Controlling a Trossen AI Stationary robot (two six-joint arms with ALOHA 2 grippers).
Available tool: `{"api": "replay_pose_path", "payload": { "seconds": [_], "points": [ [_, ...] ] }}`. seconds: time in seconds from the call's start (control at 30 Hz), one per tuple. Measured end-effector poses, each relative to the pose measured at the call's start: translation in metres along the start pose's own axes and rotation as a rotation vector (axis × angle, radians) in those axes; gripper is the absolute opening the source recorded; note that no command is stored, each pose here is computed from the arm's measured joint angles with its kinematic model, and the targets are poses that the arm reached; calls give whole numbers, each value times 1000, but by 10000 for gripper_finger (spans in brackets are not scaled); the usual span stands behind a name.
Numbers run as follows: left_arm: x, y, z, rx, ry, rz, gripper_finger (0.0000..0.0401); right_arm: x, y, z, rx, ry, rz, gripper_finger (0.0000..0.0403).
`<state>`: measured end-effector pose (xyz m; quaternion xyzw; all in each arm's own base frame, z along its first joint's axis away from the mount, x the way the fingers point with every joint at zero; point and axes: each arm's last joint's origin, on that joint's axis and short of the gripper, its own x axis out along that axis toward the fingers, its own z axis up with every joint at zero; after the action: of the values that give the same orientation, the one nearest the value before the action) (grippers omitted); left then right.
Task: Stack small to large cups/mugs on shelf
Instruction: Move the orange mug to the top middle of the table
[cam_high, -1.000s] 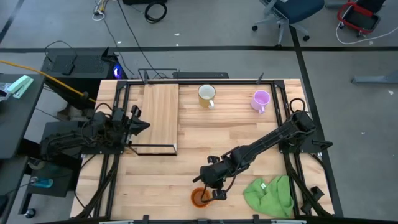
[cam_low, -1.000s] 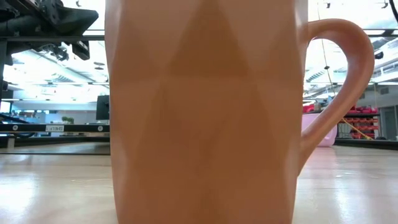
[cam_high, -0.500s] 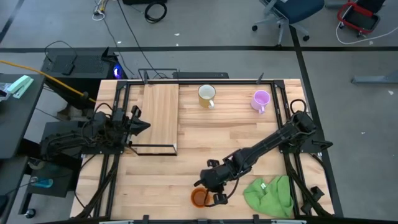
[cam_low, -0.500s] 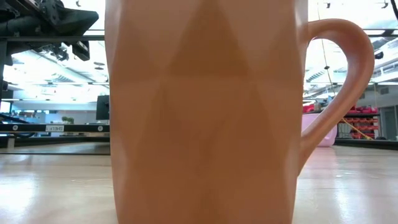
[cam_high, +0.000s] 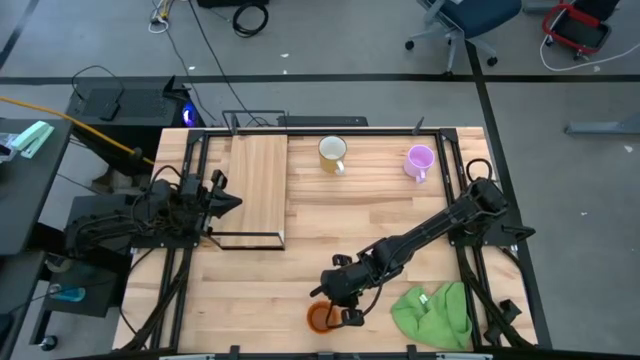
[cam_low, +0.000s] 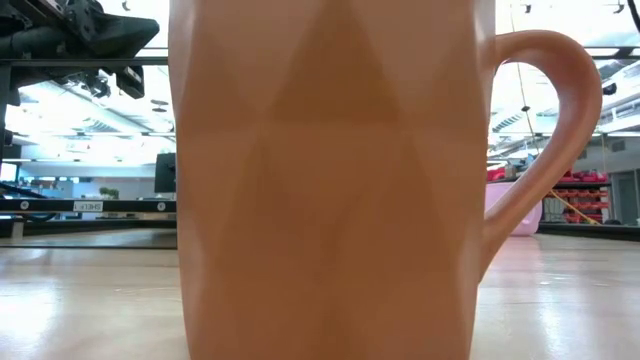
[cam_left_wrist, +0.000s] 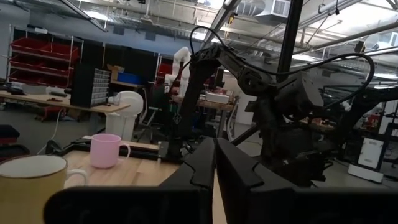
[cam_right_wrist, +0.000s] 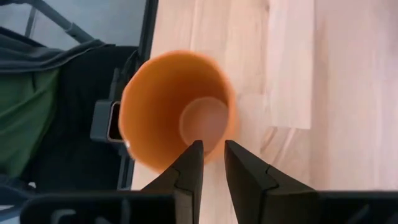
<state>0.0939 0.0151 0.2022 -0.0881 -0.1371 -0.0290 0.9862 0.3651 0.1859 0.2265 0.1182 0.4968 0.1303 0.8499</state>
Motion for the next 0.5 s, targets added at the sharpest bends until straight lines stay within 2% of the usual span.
{"api": "replay_pose_path", "payload": {
  "seconds": [0.27, 0.5],
  "points": [
    [0, 0, -2, -5, 18, 5, 14, 2, 14, -7, -30, 7, 26, 72],
    [0, 0, -2, -5, 19, 5, 22, 0, -2, 1, 7, -9, -2, 72]
  ]
}}
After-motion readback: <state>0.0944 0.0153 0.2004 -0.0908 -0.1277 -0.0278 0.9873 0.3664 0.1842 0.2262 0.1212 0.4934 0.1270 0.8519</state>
